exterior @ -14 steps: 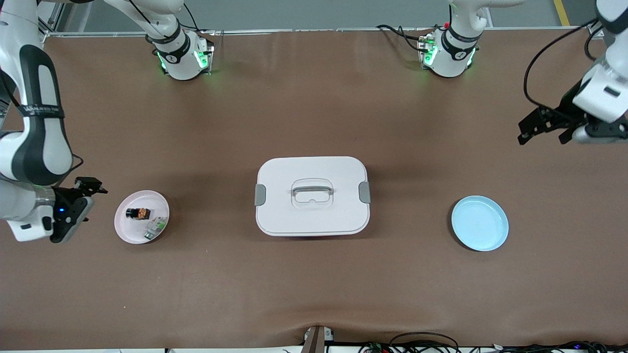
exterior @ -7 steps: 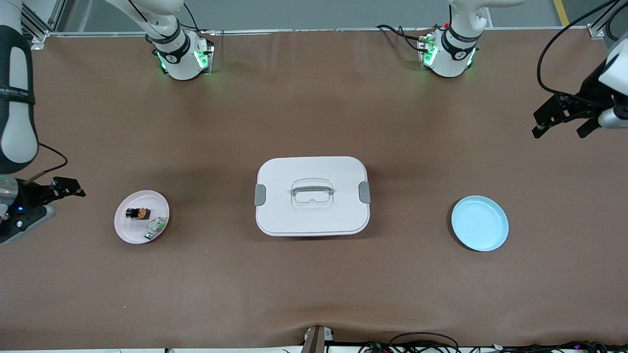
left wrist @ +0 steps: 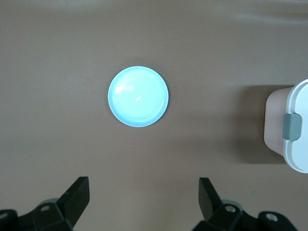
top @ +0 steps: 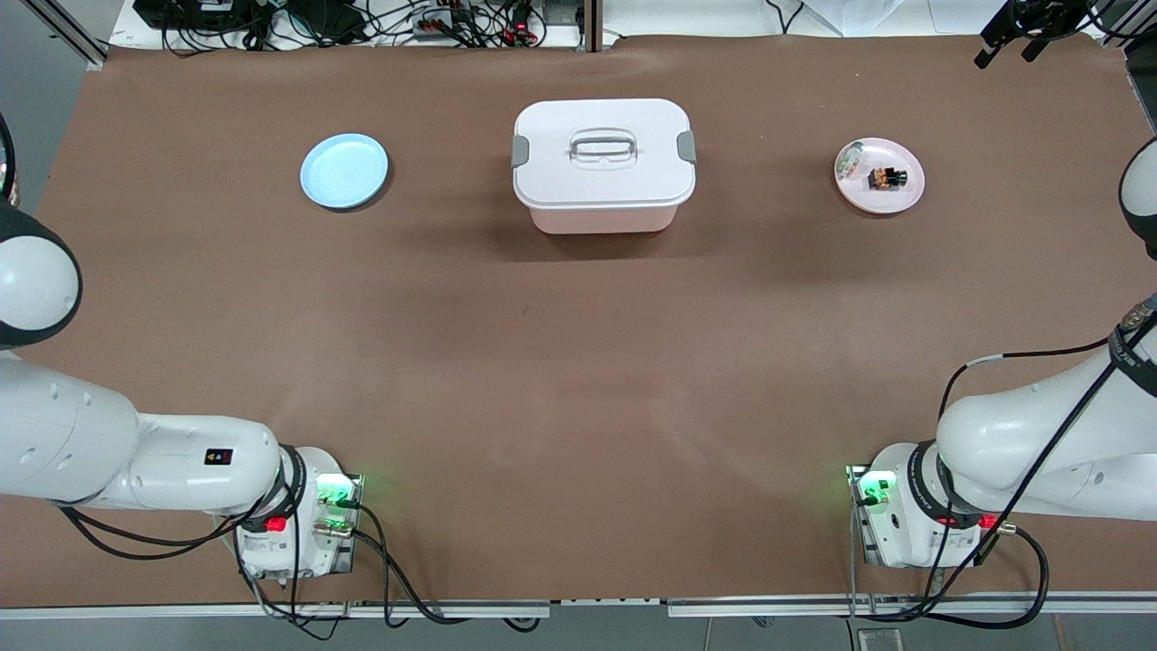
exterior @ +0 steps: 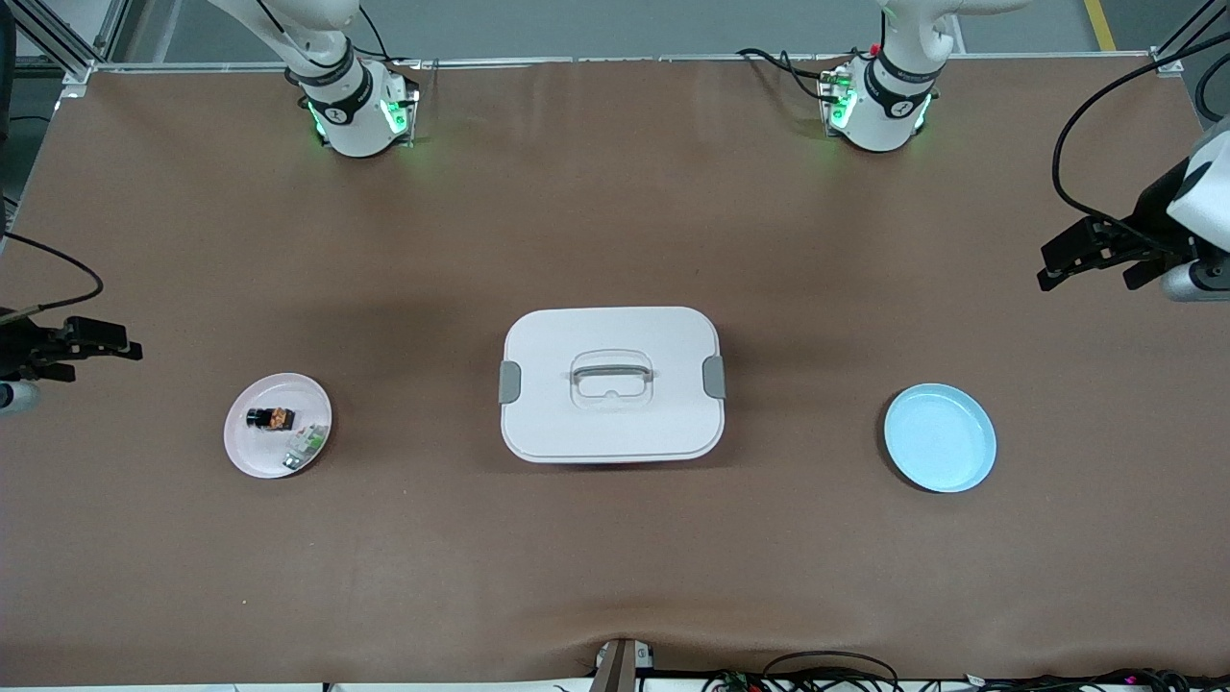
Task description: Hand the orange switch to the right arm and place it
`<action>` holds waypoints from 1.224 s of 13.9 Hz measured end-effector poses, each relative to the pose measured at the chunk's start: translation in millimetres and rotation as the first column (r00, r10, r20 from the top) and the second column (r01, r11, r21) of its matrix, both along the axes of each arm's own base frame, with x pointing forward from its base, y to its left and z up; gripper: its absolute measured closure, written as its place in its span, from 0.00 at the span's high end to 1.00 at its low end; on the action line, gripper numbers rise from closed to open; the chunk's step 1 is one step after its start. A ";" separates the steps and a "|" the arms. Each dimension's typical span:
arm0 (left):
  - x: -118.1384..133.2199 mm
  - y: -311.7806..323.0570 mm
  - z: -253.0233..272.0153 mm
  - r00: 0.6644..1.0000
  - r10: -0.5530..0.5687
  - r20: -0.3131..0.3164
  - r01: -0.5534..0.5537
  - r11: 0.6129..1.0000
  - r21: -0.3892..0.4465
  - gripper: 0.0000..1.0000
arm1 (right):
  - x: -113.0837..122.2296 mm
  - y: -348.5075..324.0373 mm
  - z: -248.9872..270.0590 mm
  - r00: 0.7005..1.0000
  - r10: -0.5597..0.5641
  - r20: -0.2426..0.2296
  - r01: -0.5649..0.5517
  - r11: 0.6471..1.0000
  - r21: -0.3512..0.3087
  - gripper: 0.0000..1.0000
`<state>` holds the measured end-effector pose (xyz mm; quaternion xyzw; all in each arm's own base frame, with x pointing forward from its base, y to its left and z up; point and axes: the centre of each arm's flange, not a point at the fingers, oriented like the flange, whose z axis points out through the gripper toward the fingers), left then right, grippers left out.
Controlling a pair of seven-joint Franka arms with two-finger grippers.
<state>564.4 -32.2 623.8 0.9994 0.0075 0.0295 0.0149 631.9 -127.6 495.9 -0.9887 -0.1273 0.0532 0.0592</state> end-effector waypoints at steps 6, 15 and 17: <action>-4.6 -0.8 -1.1 1.000 -0.002 -0.013 0.002 1.000 0.001 1.00 | -9.3 7.1 26.5 0.931 -0.365 -0.014 0.364 0.930 -0.059 1.00; -11.9 -1.5 2.6 1.000 0.002 0.011 -0.001 1.000 -0.010 1.00 | -47.8 20.9 109.0 0.910 -0.414 0.000 0.412 0.906 -0.095 1.00; -11.9 -1.5 2.4 1.000 0.002 0.011 -0.002 1.000 -0.010 1.00 | -61.1 22.3 134.3 0.915 -0.402 0.016 0.402 0.911 -0.094 1.00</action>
